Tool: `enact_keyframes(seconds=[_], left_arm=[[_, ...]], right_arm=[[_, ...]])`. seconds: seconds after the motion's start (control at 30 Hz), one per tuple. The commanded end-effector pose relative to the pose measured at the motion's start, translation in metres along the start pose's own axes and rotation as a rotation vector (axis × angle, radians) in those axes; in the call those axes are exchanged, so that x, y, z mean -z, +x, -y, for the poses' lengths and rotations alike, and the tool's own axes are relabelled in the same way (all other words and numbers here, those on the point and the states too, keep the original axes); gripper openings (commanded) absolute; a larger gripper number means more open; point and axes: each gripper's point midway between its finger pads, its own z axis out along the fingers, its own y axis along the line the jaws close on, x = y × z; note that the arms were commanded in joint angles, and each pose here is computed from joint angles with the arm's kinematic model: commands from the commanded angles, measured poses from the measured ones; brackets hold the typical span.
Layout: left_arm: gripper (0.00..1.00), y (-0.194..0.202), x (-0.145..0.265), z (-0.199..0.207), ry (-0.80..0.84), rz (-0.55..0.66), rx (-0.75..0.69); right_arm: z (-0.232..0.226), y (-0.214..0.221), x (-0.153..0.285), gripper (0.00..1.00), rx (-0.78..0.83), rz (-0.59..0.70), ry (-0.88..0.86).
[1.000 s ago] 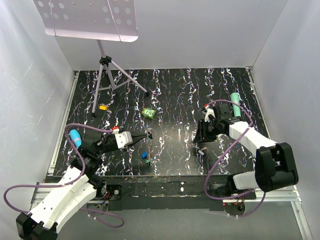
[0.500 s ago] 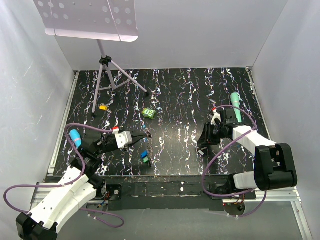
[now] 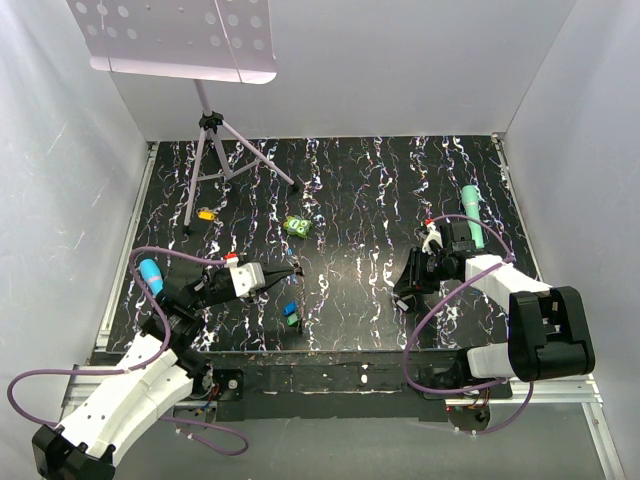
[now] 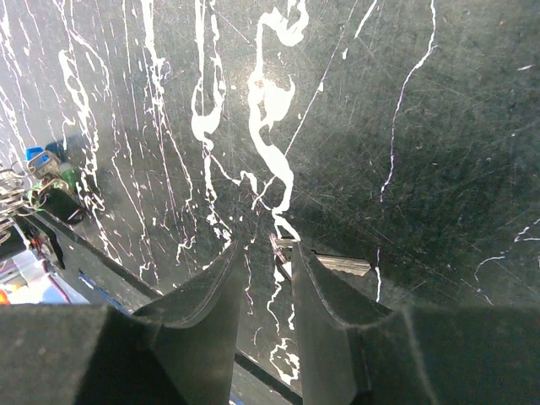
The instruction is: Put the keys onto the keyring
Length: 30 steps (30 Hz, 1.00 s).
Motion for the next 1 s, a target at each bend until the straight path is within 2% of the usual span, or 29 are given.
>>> enact_keyframes(seconds=[0.0,0.97], left_arm=[[0.0,-0.013,0.001,-0.008,-0.027,0.026,-0.035],[0.0,-0.012,0.001,-0.009,-0.029,0.024,-0.037]], right_arm=[[0.0,-0.001,-0.002,0.36,-0.015,0.005,-0.011],[0.002,0.013,-0.001,0.31,-0.001,-0.061,-0.012]])
